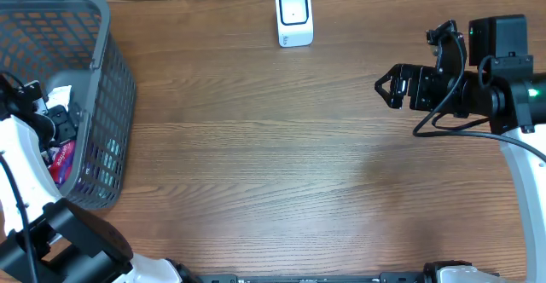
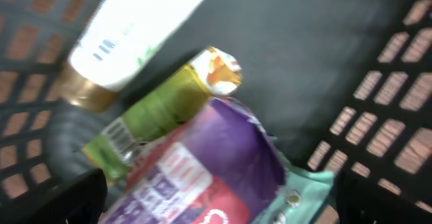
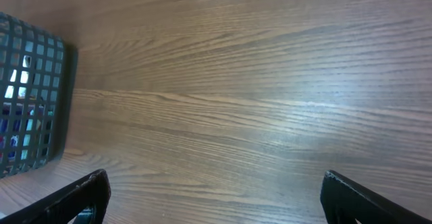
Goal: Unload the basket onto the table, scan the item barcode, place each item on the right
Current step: 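Grasp the purple snack bag with the left gripper and lift it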
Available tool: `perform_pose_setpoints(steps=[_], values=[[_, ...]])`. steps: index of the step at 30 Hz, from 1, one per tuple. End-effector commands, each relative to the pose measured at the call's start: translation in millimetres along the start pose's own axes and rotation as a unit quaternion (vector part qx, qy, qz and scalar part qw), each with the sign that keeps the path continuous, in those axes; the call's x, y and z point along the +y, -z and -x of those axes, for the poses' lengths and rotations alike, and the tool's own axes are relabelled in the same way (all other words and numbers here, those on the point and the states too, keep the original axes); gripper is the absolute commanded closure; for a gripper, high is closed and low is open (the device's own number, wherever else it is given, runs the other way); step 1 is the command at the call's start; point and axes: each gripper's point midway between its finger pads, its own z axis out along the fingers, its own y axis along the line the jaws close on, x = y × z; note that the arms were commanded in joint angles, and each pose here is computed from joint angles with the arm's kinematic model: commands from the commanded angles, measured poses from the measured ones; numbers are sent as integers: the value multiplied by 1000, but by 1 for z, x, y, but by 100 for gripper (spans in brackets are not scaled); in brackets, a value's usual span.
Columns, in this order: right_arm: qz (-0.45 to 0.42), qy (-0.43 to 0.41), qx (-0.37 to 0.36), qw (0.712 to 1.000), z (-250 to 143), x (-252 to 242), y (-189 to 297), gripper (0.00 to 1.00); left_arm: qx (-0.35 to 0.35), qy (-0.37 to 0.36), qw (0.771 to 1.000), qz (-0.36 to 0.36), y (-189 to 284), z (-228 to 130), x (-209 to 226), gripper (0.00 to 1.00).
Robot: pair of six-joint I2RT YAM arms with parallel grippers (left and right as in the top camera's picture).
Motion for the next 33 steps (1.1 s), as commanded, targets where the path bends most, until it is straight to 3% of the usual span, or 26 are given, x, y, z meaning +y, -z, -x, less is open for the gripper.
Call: perform_pose_setpoints(steps=[1, 8, 11, 12, 13, 14, 18, 21, 25, 29, 33], values=[[8, 10, -9, 1000, 4, 5, 2, 0, 19, -29, 999, -34, -14, -7, -13, 0], [7, 8, -5, 1000, 2, 5, 2, 0, 100, -24, 995, -1, -38, -36, -1, 0], [7, 8, -5, 1000, 2, 5, 2, 0, 112, -15, 994, -4, -43, -40, -3, 18], [7, 8, -5, 1000, 2, 5, 2, 0, 109, -10, 994, -3, -43, -38, -3, 46], [7, 8, -5, 1000, 2, 5, 2, 0, 104, -10, 995, -2, -42, -35, -2, 62], [7, 8, -5, 1000, 2, 5, 2, 0, 97, -10, 995, -1, -40, -31, -1, 72], [7, 7, -5, 1000, 3, 5, 2, 0, 60, 15, 998, 7, -13, -1, 3, 89], [7, 7, -5, 1000, 2, 5, 2, 0, 27, 16, 999, 11, 22, 24, 6, 96], [7, 7, -5, 1000, 2, 5, 2, 0, -35, 48, 998, 9, 92, 57, 6, 96], [7, 7, -5, 1000, 2, 5, 2, 0, -109, 47, 992, -52, 168, 75, -17, 96], [7, 7, -5, 1000, 3, 5, 2, 0, -180, 11, 970, -162, 241, 77, -62, 96]])
